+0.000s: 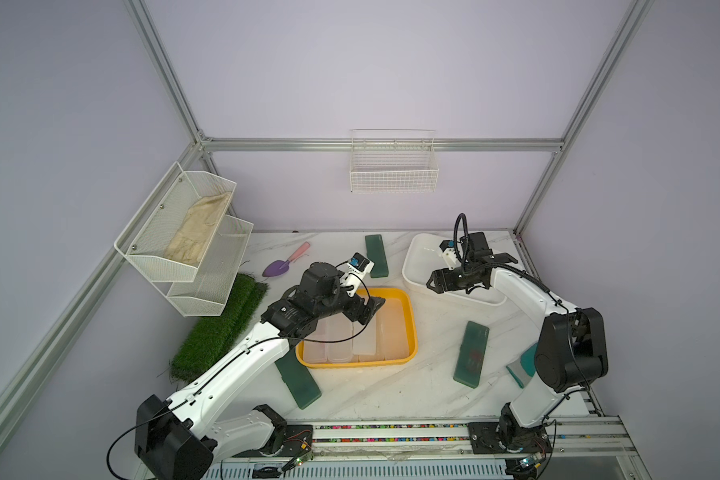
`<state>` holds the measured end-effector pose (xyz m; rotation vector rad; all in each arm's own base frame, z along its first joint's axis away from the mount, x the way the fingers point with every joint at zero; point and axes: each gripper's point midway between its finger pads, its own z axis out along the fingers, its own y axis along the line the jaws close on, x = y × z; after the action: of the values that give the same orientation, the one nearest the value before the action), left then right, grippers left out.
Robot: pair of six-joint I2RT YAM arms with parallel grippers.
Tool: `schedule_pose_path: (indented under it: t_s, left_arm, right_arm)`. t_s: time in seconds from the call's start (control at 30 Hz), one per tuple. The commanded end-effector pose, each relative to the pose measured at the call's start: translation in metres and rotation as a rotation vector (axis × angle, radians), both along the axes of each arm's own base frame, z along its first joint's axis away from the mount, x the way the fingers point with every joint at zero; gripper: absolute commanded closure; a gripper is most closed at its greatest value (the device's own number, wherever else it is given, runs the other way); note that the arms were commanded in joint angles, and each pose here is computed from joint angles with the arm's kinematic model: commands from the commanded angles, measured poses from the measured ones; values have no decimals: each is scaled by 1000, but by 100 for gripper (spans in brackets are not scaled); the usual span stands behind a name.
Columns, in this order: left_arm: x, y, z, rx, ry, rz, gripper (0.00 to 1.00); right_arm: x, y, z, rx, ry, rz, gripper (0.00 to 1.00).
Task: Place the pencil cases by color into the storage box
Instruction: Move the storage box to the center of the board.
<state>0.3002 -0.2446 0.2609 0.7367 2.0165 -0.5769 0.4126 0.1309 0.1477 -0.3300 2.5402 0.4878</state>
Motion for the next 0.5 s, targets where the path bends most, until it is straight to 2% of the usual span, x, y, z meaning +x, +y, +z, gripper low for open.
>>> schedule_pose_path:
  t_s: [0.0,0.23,0.33,0.47]
  left_arm:
    - [27,1,1,-3,70,135,5]
    - [70,-5,-29,33,228,308,5]
    - [80,5,-32,41,256,391,4]
    - [86,35,-29,48,288,510,4]
  right_arm:
    - [20,-8,41,42,-173,-123,24]
    - [28,-3,80,172,-324,-223,23]
    - [34,18,86,184,-347,-214,22]
    - [54,64,80,155,-324,-194,22]
